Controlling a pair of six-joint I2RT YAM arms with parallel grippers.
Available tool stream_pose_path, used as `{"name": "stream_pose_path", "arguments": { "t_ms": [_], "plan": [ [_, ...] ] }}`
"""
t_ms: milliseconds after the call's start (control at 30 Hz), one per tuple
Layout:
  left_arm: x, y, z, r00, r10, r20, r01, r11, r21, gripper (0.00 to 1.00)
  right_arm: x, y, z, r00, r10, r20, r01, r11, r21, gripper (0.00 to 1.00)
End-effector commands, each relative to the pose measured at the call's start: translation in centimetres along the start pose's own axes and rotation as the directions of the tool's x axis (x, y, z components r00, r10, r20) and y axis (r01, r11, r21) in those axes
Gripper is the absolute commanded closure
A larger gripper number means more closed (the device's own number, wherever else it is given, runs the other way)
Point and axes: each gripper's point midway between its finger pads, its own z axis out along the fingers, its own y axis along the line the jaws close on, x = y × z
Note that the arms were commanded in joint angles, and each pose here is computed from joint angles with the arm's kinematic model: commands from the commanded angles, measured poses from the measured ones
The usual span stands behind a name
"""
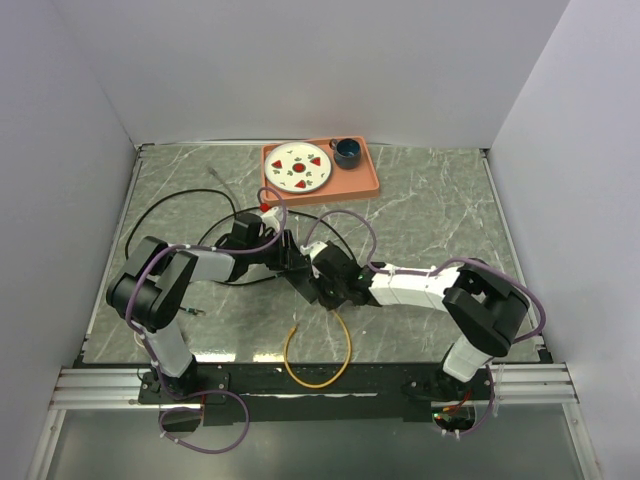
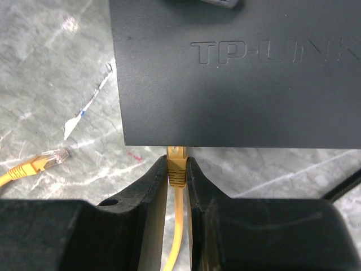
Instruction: Insert the plug into the switch port
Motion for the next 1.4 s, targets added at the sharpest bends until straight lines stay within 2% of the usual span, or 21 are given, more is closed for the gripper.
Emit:
{"name": "stream_pose_path", "arguments": {
  "t_ms": [0, 300, 567, 733, 833, 967, 1133, 1367],
  "plan": [
    [6.5, -5.1, -1.1, 0.964, -0.100, -0.248, 0.143, 0.976, 0.162, 0.51, -15.3, -0.7, -4.3, 0.821, 0.027, 0.570, -0.044, 0.999, 0.016, 1.00],
    [7.8, -5.4, -1.0, 0.956, -0.113, -0.270, 0.162, 0.973, 0.163, 0.52, -16.4, -1.8, -5.2, 0.757, 0.038, 0.652, -0.091, 0.995, 0.048, 1.00],
    [9.1, -5.9, -1.2, 0.946, -0.098, -0.308, 0.159, 0.971, 0.180, 0.53, -17.5, -1.6, -4.8, 0.758, 0.038, 0.652, -0.091, 0.995, 0.047, 1.00],
    [9.2, -6.0, -1.2, 0.947, -0.082, -0.311, 0.141, 0.975, 0.173, 0.52, -17.2, -1.5, -4.2, 0.778, 0.033, 0.627, -0.081, 0.996, 0.049, 1.00],
    [8.6, -5.7, -1.0, 0.955, -0.069, -0.289, 0.116, 0.982, 0.149, 0.49, -16.4, -1.6, -4.0, 0.786, 0.034, 0.617, -0.081, 0.996, 0.048, 1.00],
    [7.8, -4.8, -0.9, 0.959, -0.075, -0.274, 0.101, 0.991, 0.083, 0.38, -14.9, -1.7, -3.6, 0.813, 0.035, 0.581, -0.079, 0.996, 0.050, 1.00],
    [6.4, -4.3, -0.7, 0.968, -0.080, -0.239, 0.093, 0.995, 0.047, 0.30, -12.9, -2.1, -3.2, 0.839, 0.042, 0.543, -0.086, 0.995, 0.055, 1.00],
    [3.3, -2.8, -0.9, 0.981, -0.099, -0.169, 0.096, 0.995, -0.026, 0.23, -10.3, -2.6, -2.7, 0.872, 0.057, 0.487, -0.104, 0.992, 0.070, 0.73]
  ]
}}
